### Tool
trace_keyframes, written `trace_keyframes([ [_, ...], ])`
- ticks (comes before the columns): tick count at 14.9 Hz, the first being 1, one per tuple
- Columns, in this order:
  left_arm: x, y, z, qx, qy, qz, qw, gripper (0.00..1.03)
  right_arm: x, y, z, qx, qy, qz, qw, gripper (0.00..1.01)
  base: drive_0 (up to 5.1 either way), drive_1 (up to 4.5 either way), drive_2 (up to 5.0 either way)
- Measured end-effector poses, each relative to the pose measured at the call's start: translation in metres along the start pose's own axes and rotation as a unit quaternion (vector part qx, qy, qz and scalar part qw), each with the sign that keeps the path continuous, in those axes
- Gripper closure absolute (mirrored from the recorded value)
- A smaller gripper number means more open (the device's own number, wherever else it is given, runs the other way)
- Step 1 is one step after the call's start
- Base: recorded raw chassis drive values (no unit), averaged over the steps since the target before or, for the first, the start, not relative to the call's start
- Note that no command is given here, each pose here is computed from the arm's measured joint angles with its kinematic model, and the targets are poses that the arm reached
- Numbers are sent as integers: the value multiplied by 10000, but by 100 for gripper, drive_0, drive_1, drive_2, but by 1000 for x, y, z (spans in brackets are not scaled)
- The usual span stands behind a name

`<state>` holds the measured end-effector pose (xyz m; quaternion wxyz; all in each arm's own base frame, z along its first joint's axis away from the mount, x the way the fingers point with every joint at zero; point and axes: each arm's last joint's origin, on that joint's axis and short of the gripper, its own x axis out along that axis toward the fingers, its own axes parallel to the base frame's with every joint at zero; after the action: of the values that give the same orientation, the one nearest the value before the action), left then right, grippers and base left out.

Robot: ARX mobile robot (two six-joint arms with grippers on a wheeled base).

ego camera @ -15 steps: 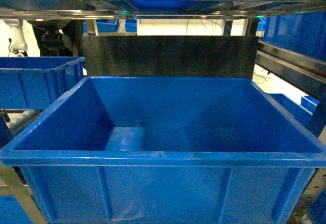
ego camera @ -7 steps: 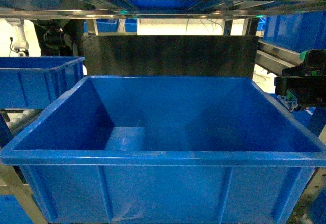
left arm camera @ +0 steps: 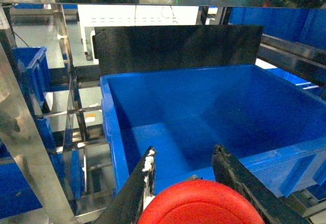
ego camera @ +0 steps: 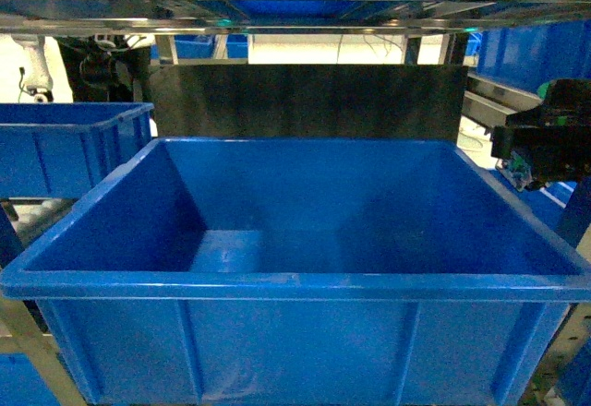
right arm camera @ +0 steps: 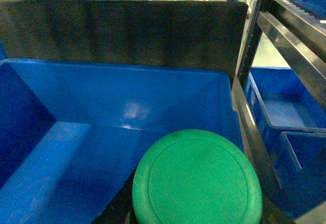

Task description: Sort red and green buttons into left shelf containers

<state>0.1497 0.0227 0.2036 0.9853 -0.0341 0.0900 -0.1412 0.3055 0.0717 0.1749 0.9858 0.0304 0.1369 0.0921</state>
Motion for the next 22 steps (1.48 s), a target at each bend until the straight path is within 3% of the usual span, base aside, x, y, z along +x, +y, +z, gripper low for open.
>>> trace_keyframes([
  [3, 0, 0, 0, 0, 0, 0, 10000, 74, 22, 21, -6, -38, 99, 246, 9996, 76, 0, 0, 0],
  [6, 0, 0, 0, 0, 0, 0, 10000, 74, 37, 26, -7, -46, 83, 250, 9996, 76, 0, 0, 0],
  [10, 0, 0, 0, 0, 0, 0, 10000, 74, 56, 14, -12, 43, 153, 156, 9998, 76, 0, 0, 0],
  [14, 0, 0, 0, 0, 0, 0, 10000, 74, 77, -21, -20, 293, 216, -79, 9993, 76, 0, 0, 0],
  [16, 0, 0, 0, 0, 0, 0, 10000, 74, 88, -31, -23, 342, 199, -80, 9992, 76, 0, 0, 0],
  [17, 0, 0, 0, 0, 0, 0, 10000, 74, 92, -30, -23, 343, 172, 17, 9993, 76, 0, 0, 0],
  [19, 0, 0, 0, 0, 0, 0, 10000, 74, 99, -14, -13, 306, 66, 349, 9989, 76, 0, 0, 0],
  [22, 0, 0, 0, 0, 0, 0, 10000, 74, 106, 16, -15, 162, 222, 756, 9968, 76, 0, 0, 0],
])
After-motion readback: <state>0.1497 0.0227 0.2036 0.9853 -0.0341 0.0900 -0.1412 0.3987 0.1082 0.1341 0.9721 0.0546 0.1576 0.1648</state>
